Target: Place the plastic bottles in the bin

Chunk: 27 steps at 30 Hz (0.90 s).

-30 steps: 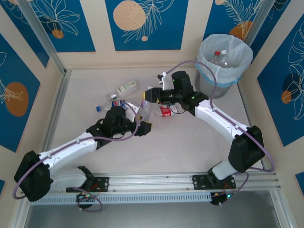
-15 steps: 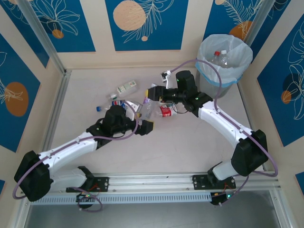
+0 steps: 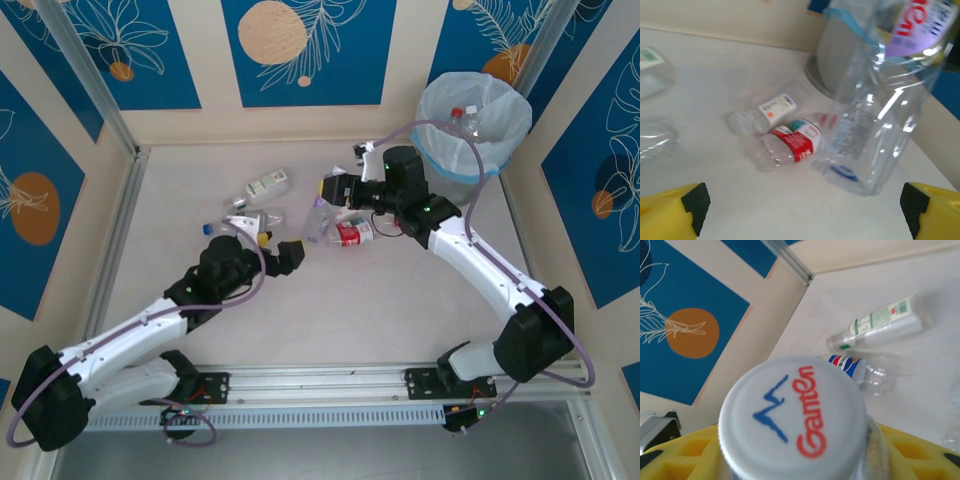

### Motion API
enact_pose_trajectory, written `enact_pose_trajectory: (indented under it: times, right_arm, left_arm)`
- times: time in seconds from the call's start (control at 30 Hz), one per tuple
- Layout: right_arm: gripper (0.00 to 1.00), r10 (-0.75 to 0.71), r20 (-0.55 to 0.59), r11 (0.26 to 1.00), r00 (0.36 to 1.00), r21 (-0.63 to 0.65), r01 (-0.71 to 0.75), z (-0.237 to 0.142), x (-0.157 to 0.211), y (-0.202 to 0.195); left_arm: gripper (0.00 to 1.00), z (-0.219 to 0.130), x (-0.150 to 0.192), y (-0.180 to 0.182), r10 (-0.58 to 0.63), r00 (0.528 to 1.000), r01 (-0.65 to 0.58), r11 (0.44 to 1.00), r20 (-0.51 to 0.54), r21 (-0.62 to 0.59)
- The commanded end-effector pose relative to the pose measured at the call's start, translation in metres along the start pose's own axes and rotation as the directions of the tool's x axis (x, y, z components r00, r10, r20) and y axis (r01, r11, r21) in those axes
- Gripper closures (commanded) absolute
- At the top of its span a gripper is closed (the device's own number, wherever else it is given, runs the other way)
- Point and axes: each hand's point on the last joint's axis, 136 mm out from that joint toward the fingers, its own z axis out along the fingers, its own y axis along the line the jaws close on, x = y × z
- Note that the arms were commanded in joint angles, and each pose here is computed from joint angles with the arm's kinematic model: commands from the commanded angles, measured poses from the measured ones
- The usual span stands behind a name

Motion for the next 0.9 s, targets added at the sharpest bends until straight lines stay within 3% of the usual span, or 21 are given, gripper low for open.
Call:
enact_pose_trajectory:
  times: [0.0,0.2,0.5,0.6,0.77,0.87]
  right_arm:
    - [0.67,-0.097,0.089,0.994,0.991,0.057,0.092,-0.018,-0.023,0.004]
    - [0.67,-0.241,0.175,0.965,0.955,0.151,0.216,-0.039,-0.056,0.009]
    - [0.66,-0.506,0.257,0.827,0.823,0.416,0.378,-0.088,-0.132,0.004]
    - [0.67,-0.504,0.321,0.817,0.802,0.479,0.321,-0.110,-0.170,-0.020]
    - [0.67,-0.394,0.479,0.870,0.785,0.471,0.149,-0.146,-0.225,-0.060]
    - [0.68,-0.420,0.547,0.839,0.724,0.538,0.081,-0.161,-0.249,-0.081]
  left_arm:
    - [0.01,-0.010,-0.001,0.042,-0.053,0.998,0.062,0.972,0.046,-0.227]
    - [0.01,-0.022,0.021,0.088,-0.141,0.990,0.137,0.877,0.025,-0.461]
    - [0.01,-0.033,0.048,0.117,-0.206,0.979,0.158,0.782,-0.011,-0.603]
    - [0.01,-0.032,0.054,0.119,-0.219,0.976,0.161,0.774,-0.021,-0.612]
    - [0.01,-0.027,0.057,0.119,-0.226,0.974,0.157,0.776,-0.037,-0.610]
    - [0.01,-0.022,0.059,0.115,-0.226,0.973,0.151,0.791,-0.053,-0.592]
